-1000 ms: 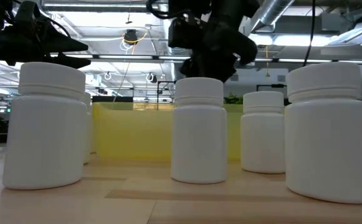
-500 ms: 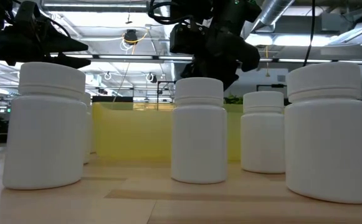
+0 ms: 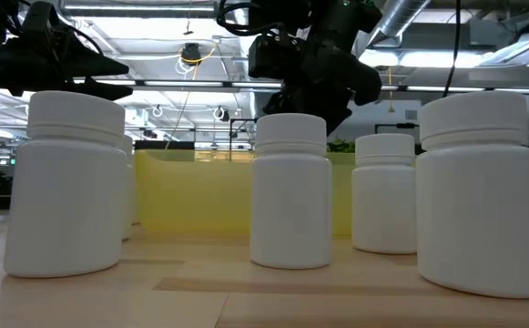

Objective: Pick and place pill bottles into a basket
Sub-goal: Put the white pill bottle into the yellow bin

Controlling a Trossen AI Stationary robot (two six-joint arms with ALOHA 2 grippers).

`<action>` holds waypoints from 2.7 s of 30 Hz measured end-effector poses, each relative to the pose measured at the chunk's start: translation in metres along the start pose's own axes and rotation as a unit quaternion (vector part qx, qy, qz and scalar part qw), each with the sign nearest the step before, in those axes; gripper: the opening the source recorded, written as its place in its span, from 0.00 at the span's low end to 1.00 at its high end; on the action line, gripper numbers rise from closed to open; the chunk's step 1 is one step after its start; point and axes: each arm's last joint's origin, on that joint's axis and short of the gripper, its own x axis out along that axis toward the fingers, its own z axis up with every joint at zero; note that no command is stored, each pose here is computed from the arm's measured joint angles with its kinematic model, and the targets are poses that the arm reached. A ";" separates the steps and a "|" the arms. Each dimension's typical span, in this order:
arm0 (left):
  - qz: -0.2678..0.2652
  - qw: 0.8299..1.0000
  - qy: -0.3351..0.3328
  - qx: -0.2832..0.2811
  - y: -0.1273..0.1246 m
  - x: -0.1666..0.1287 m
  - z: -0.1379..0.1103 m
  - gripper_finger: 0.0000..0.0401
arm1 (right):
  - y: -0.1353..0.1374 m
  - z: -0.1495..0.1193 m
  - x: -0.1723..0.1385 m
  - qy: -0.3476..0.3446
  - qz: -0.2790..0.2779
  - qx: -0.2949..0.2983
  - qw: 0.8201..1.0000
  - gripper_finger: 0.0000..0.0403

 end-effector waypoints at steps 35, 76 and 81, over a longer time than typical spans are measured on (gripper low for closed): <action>0.000 1.000 0.000 0.000 0.000 0.000 0.000 0.48 | -0.011 0.026 -0.135 0.130 -0.128 -0.011 0.983 0.61; 0.000 1.000 0.000 0.000 0.000 0.000 0.000 0.48 | -0.011 -0.106 -0.275 -0.054 -0.259 0.233 0.936 0.61; 0.000 1.000 0.000 0.000 0.000 0.000 0.000 0.48 | -0.004 -0.139 -0.237 -0.109 -0.260 0.251 0.926 0.61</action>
